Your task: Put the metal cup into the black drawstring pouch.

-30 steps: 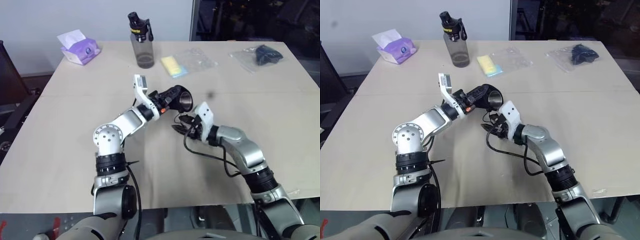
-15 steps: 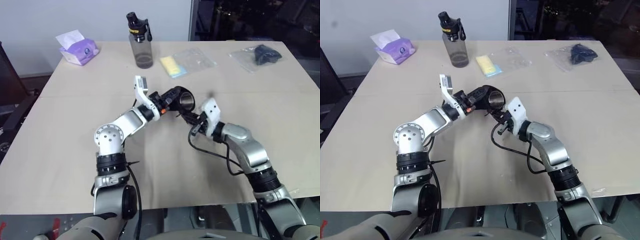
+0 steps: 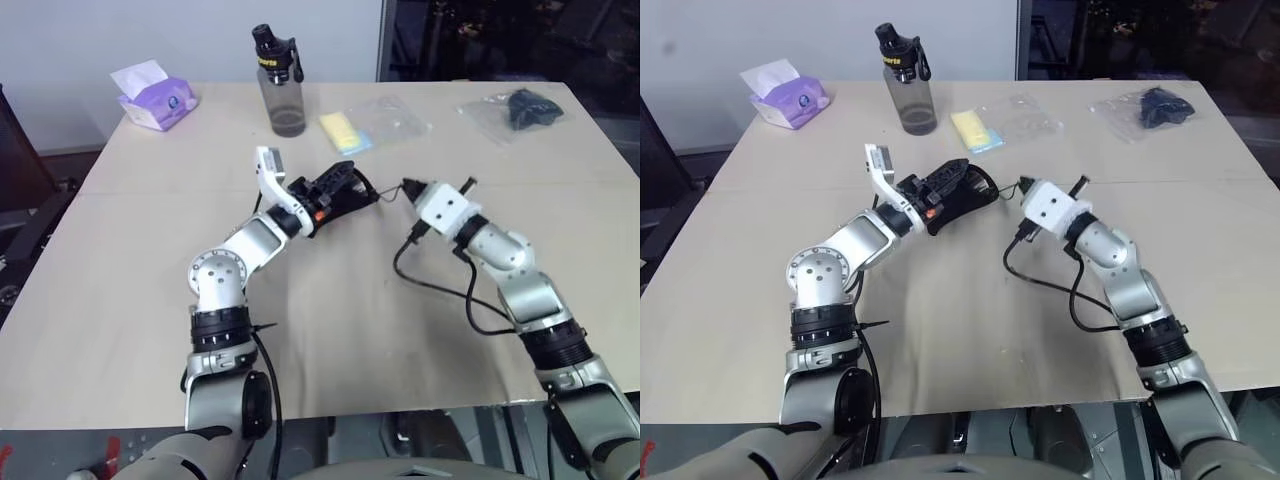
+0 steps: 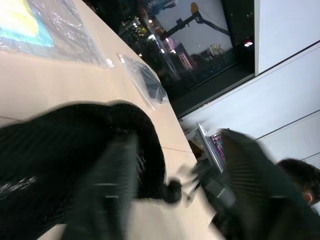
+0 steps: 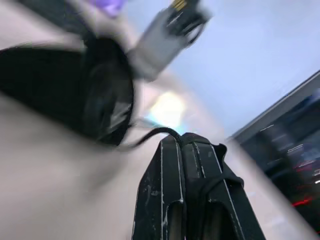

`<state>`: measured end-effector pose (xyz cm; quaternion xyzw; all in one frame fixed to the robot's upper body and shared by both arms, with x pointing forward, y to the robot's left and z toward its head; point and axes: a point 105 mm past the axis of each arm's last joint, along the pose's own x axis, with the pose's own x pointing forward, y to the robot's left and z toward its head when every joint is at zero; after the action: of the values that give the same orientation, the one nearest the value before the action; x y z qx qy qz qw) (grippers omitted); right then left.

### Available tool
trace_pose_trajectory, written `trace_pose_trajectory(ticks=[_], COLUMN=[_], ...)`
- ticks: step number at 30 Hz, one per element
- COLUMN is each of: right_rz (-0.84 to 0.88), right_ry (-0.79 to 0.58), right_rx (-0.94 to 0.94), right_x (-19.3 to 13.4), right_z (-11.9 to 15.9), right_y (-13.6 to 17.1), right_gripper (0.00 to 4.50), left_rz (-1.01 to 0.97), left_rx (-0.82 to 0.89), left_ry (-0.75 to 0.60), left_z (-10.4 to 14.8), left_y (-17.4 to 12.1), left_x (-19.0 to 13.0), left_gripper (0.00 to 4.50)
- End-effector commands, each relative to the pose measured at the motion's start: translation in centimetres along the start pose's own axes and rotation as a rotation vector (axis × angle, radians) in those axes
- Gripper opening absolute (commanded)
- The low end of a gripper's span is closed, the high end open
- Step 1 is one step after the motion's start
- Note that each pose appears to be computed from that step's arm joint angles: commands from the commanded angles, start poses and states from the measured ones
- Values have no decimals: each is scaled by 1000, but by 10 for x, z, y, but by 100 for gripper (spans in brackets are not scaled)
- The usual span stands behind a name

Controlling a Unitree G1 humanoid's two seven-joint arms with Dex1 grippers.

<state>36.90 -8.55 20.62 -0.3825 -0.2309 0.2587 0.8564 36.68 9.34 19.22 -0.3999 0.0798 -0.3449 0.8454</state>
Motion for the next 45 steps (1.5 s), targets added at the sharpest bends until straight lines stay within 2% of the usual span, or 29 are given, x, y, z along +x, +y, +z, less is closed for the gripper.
trace_pose_trajectory(ticks=[1,2,5,8,9,11,14,18,28,35,43,45], right_rz=[-199,-233,-320,-365,-369,-372,-363,-342,-250,-136,-87,-84], right_ry=[-123,-149,-221,-291,-309,-341,-367,-391,-419,-489,-533,-532], right_rx=[-164,-194,-233,-254,-263,-274,-283,-289,-340,-339,-329,-327], right_x=[1,2,3,3,3,3,4,5,7,10,11,11], right_z=[29,35,53,69,72,78,82,86,91,106,118,118], right_y=[-54,-63,-86,-98,-100,-101,-99,-94,-75,-46,-32,-31], right_gripper=[0,0,0,0,0,0,0,0,0,0,0,0], left_rz=[-117,-144,-195,-248,-234,-267,-342,-335,-364,-358,-357,-362], left_rx=[24,41,250,388,508,640,689,773,762,782,755,750], left_ry=[34,47,83,113,59,-68,-99,-64,-38,-57,-85,-89], left_z=[-1,-2,-1,4,15,37,39,31,16,21,24,24], left_y=[-23,-27,-37,-44,-44,-58,-74,-68,-72,-75,-77,-79], left_x=[-7,-10,-18,-25,-23,-20,-15,-8,2,6,11,11], left_gripper=[317,317,317,317,317,317,317,317,317,317,317,264])
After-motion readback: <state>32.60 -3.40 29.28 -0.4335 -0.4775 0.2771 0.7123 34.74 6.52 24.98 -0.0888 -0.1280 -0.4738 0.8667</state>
